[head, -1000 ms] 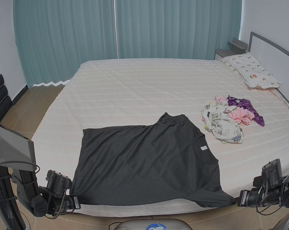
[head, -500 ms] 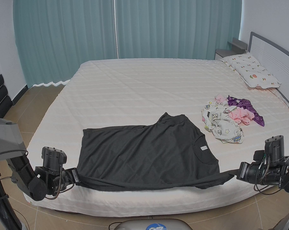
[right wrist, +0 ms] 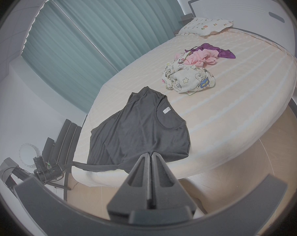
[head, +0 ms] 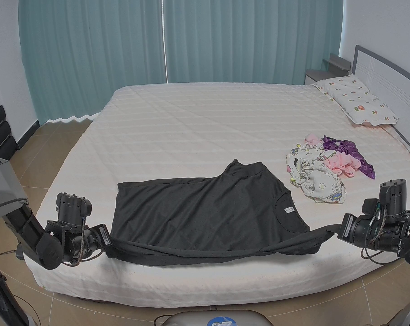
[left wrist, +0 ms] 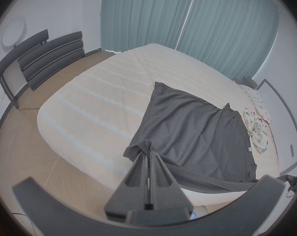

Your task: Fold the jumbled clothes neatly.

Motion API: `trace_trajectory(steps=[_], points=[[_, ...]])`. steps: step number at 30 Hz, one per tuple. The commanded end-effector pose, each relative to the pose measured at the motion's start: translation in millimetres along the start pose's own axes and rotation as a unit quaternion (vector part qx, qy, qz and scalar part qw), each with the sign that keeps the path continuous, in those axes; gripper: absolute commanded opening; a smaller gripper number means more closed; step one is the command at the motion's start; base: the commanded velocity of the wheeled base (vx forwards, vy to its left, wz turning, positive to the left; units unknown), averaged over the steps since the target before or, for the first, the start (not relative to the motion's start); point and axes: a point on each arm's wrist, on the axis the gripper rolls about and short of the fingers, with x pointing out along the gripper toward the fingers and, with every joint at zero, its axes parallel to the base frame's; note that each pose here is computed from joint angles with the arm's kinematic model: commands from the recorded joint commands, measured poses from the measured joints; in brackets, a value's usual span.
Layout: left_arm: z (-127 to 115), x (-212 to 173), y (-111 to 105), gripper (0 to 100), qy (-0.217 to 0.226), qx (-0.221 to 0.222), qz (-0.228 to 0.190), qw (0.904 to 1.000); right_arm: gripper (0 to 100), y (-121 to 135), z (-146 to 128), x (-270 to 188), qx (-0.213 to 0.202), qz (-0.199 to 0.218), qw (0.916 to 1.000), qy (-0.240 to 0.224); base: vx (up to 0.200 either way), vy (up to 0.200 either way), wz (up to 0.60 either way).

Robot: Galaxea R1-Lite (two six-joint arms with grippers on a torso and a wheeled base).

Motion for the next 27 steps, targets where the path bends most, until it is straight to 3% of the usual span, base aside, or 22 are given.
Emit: trace_trajectory(steps=[1, 17, 21, 27], points=[[2.3, 15.0, -4.5, 0, 0.003, -0.001, 0.002, 1.0, 0, 1.6, 4.2, 8.3, 0.001, 0.001, 1.0, 0.001, 0.0, 0.0, 0.0], [19.9, 52.6, -21.9, 0, -0.033, -0.062, 0.011, 0.9975, 0, 3.9, 37.1, 65.3, 0.012, -0.01, 0.9998, -0.012, 0.0, 0.0, 0.0], [19.9, 50.5, -21.3, 0, -0.035, -0.063, 0.013, 0.9973, 0, 4.3, 39.4, 69.3, 0.012, -0.009, 0.9998, -0.014, 0.0, 0.0, 0.0], [23.5, 14.6, -15.2, 0, -0.046, -0.066, 0.0, 0.9968, 0, 6.3, 40.2, 44.4, 0.011, -0.001, 0.9995, -0.029, 0.0, 0.0, 0.0]])
